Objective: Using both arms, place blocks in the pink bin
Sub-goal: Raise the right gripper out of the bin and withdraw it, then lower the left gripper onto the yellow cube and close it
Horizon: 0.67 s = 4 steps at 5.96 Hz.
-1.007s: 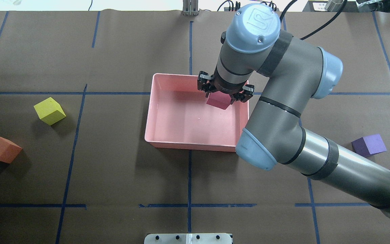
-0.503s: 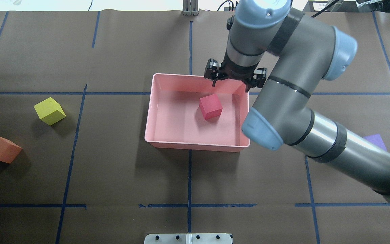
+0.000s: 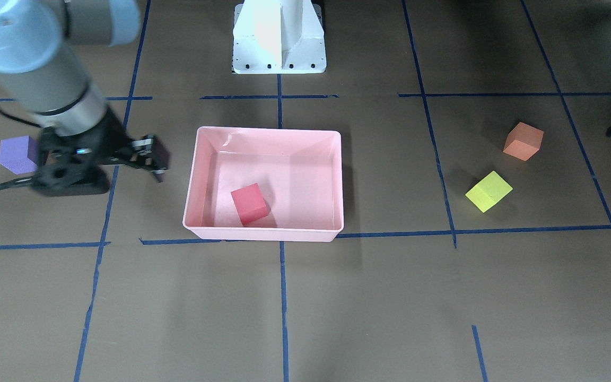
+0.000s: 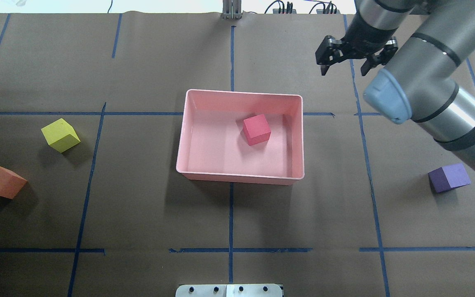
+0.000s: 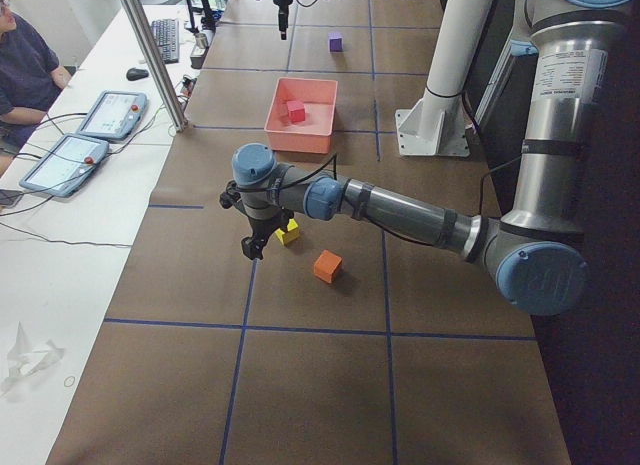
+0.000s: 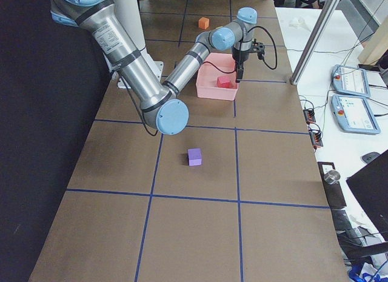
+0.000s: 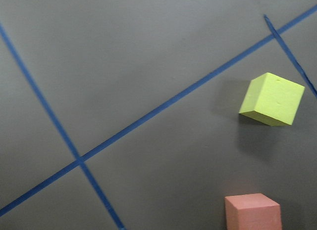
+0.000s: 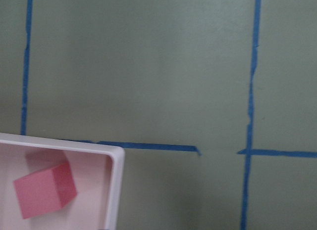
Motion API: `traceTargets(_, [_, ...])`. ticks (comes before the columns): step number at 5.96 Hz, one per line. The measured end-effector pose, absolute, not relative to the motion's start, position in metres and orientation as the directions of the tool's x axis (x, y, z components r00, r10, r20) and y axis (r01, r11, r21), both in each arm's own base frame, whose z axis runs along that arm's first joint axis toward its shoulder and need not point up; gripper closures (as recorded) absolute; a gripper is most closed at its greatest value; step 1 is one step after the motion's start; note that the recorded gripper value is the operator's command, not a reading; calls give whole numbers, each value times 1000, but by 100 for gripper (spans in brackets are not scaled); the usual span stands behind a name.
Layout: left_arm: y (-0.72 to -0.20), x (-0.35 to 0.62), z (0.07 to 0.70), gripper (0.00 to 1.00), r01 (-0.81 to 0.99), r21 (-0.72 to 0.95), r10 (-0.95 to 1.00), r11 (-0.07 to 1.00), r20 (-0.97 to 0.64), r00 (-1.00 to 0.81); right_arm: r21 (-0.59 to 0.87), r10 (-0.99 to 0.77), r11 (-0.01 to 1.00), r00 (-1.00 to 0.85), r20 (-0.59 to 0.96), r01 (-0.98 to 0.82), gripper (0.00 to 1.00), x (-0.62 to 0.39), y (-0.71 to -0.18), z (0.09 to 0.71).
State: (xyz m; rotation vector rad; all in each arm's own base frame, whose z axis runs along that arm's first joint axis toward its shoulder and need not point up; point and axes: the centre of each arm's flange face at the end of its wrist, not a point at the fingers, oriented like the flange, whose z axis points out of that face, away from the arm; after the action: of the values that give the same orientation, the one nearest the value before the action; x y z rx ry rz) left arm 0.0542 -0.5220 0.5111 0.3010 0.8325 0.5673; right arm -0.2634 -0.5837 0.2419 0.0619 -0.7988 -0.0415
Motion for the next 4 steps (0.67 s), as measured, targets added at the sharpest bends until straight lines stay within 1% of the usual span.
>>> traceTargets(2, [-523, 121, 493, 0, -407, 516, 657, 753, -587, 472, 177, -215, 976, 709, 671, 128, 0, -158, -599, 331])
traceTargets(4, [-511, 188, 482, 0, -437, 551, 703, 711, -550, 450, 254, -352, 936, 680, 643, 244, 0, -56, -577, 430])
